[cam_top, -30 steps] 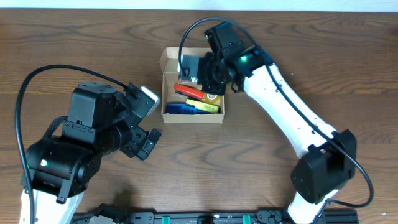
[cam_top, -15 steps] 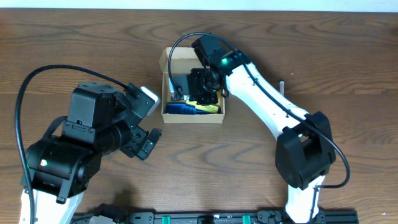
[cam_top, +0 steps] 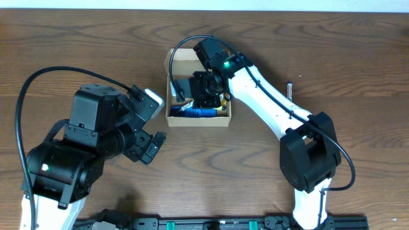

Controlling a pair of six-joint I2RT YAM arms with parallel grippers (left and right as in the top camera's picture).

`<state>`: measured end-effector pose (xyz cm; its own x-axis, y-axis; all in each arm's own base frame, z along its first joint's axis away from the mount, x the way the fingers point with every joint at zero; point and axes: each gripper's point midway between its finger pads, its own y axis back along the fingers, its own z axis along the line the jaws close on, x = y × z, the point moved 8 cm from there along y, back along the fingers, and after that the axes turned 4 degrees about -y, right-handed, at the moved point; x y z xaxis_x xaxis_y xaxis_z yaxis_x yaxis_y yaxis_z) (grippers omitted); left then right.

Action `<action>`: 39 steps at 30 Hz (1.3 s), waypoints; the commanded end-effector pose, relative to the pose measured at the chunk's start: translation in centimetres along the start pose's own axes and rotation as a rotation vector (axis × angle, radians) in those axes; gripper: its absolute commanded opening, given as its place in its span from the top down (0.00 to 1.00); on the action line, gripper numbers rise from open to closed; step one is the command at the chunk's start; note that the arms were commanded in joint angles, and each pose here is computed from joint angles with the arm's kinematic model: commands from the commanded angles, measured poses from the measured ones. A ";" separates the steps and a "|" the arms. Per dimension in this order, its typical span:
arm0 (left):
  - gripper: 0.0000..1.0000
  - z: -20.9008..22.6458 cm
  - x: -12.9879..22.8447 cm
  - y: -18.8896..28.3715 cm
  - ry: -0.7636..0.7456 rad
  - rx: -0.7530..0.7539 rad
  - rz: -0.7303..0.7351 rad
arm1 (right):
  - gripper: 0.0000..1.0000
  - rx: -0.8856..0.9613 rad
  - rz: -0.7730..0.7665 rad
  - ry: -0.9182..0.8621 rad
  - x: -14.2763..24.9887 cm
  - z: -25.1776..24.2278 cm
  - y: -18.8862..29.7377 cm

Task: Pack container
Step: 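Carry the black marker into the box and release it, then lower the right gripper to the blue marker and grasp it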

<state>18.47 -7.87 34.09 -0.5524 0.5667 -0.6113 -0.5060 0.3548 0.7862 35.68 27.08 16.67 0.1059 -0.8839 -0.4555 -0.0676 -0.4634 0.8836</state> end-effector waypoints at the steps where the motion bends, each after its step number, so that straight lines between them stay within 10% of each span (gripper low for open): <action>1: 0.05 0.1 -0.3 0.5 -0.015 -0.011 -0.013 | 0.51 0.012 -0.017 -0.060 -0.6 0.0 0.5; 11: 0.05 0.1 -0.3 0.5 -0.015 -0.011 -0.013 | 0.55 0.253 -0.010 -0.369 0.2 -1.9 7.4; 21: 0.05 0.1 -0.3 0.5 -0.015 -0.011 -0.013 | 0.52 0.448 0.026 -1.009 9.0 -4.0 14.3; 24: 0.05 0.1 -0.3 0.5 -0.015 -0.011 -0.013 | 0.01 0.462 0.045 -1.161 12.0 -4.0 15.5; 39: 0.05 0.1 -0.3 0.5 -0.015 -0.011 -0.013 | 0.01 0.323 -0.015 -1.459 18.0 -2.6 17.7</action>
<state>18.48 -7.87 34.09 -0.5525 0.5668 -0.6112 -0.5061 0.3545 0.7862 39.14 2.63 24.19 -0.9331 -0.1037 -0.3444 -0.3147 -0.2284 0.9213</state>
